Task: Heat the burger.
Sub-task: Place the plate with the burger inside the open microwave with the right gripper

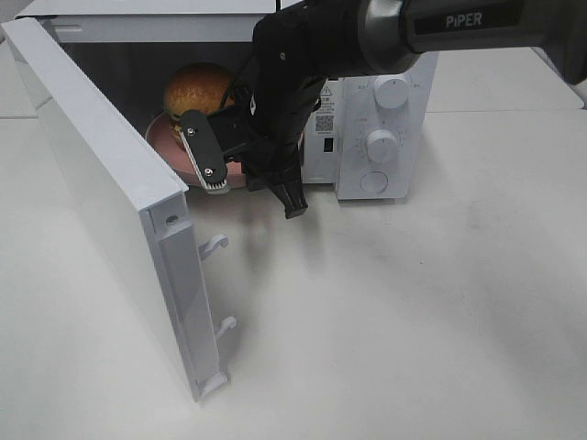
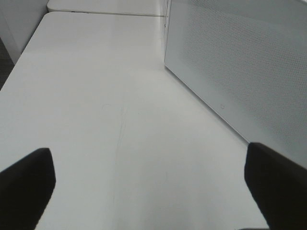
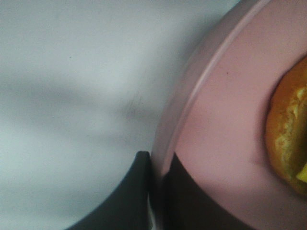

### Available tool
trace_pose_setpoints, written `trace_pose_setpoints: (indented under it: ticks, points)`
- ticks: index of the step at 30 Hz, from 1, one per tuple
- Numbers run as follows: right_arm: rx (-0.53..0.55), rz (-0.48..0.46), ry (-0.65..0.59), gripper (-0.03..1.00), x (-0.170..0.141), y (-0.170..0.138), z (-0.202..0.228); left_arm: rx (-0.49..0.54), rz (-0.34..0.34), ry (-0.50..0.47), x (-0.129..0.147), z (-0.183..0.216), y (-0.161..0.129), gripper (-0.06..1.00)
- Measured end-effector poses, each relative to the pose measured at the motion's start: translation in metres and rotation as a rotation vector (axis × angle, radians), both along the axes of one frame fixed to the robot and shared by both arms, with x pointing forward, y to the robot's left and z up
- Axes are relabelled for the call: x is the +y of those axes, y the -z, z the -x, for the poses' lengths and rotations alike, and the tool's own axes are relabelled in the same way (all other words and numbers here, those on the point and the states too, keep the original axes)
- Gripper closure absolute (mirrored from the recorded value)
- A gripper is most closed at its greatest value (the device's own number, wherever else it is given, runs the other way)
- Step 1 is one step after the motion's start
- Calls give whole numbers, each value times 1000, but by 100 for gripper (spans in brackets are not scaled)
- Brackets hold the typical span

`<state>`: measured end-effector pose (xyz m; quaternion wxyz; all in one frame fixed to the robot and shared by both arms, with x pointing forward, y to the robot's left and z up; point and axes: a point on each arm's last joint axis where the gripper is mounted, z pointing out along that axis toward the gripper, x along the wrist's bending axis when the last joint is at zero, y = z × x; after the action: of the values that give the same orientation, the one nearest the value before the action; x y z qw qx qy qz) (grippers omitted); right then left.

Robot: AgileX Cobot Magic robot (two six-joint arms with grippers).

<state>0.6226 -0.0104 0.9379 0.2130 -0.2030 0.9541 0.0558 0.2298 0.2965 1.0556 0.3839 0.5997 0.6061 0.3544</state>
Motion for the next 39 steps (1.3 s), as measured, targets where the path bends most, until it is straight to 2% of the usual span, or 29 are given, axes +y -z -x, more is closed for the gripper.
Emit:
trace_pose_setpoints:
  ticks: [39]
  points:
    - [-81, -35, 61, 91, 21, 9, -40, 0, 0, 0, 0, 0, 0, -5]
